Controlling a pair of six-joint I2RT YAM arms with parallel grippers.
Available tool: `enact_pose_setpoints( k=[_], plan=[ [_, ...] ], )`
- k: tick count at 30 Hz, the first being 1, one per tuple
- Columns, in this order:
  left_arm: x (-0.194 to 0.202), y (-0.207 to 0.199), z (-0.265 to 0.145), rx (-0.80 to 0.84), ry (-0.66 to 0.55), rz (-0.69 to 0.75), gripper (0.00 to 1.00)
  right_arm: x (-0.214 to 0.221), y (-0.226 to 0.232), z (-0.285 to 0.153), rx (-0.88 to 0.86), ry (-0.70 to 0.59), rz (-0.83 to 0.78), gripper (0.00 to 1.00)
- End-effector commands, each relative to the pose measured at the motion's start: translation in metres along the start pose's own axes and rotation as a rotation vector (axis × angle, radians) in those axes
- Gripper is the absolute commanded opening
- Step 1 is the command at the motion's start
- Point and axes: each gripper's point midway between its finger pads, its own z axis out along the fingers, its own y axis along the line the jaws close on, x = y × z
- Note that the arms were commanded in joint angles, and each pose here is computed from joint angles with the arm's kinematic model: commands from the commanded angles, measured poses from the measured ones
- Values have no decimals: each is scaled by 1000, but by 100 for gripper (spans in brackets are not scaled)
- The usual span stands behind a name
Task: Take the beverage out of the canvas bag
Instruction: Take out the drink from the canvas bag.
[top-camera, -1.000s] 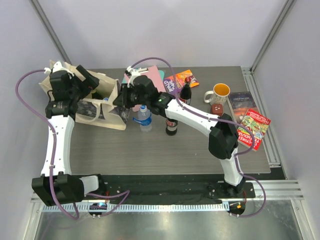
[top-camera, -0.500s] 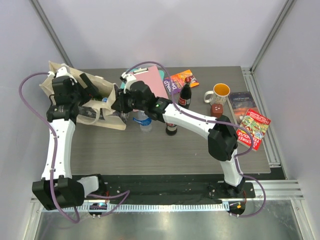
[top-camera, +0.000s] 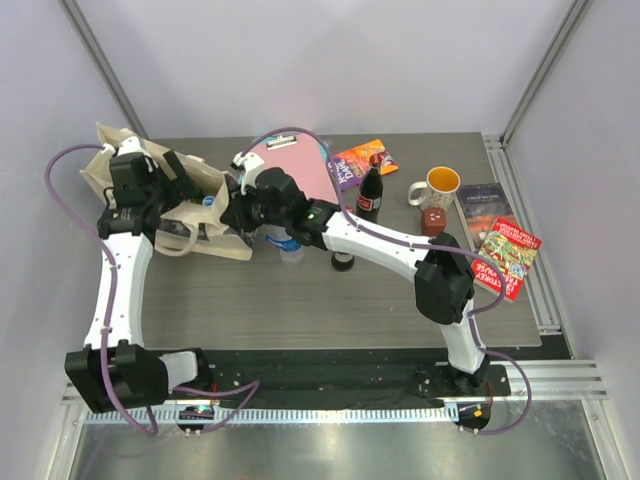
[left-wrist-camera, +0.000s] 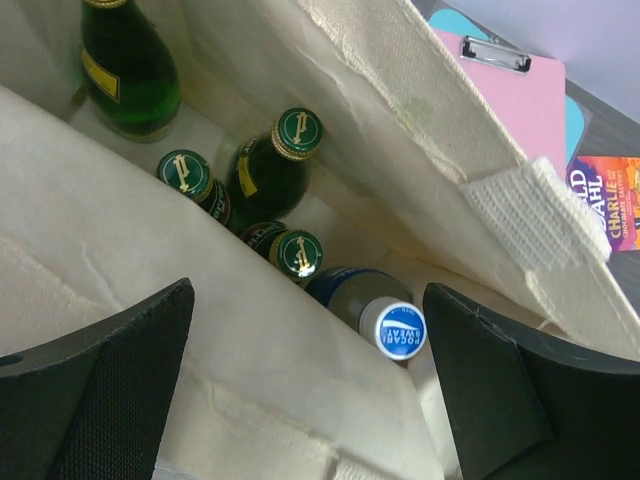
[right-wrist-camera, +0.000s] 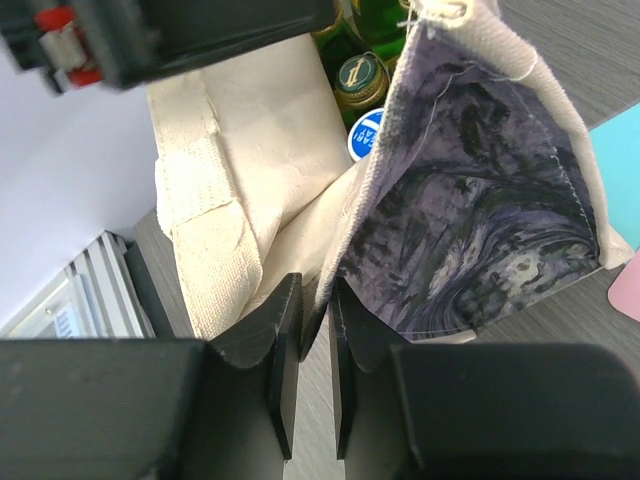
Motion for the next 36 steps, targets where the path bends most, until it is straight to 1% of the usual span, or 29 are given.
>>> enact_pose_setpoints(
  k=[1, 2, 4, 6, 12, 14, 17, 21, 25, 30, 34, 36],
  plan=[
    [-16, -7, 8, 16, -29, 15, 95, 36, 11, -7, -13, 111, -73, 22],
    [-15, -5, 12, 15, -26, 35, 96, 40, 9, -6, -9, 119, -80, 22],
    [-12, -13, 17, 68, -14, 64, 95, 43, 5, -6, 0, 125, -100, 22],
    [-9, -11, 23, 67, -6, 98, 95, 46, 3, -5, 2, 129, -116, 22],
    [-22, -13, 39, 87, -65, 184, 95, 48, 1, -5, 7, 133, -140, 22],
    [-33, -16, 42, 90, -93, 170, 95, 48, 1, -5, 3, 135, -143, 22],
    [-46, -23, 45, 105, -102, 145, 94, 46, 4, -5, -13, 133, -147, 22],
    [-42, -27, 55, 123, -76, 123, 94, 47, 14, -6, -68, 146, -169, 22],
    [-34, -21, 64, 101, -35, 86, 92, 46, 16, -7, -86, 150, -184, 22],
    [-41, -23, 62, 110, -45, 87, 91, 48, 15, -7, -89, 156, -188, 22],
    [-38, -37, 52, 192, -37, 98, 90, 48, 17, -7, -102, 159, -199, 22],
    [-37, -41, 40, 220, -46, 93, 90, 51, 18, -8, -116, 167, -210, 22]
  ],
)
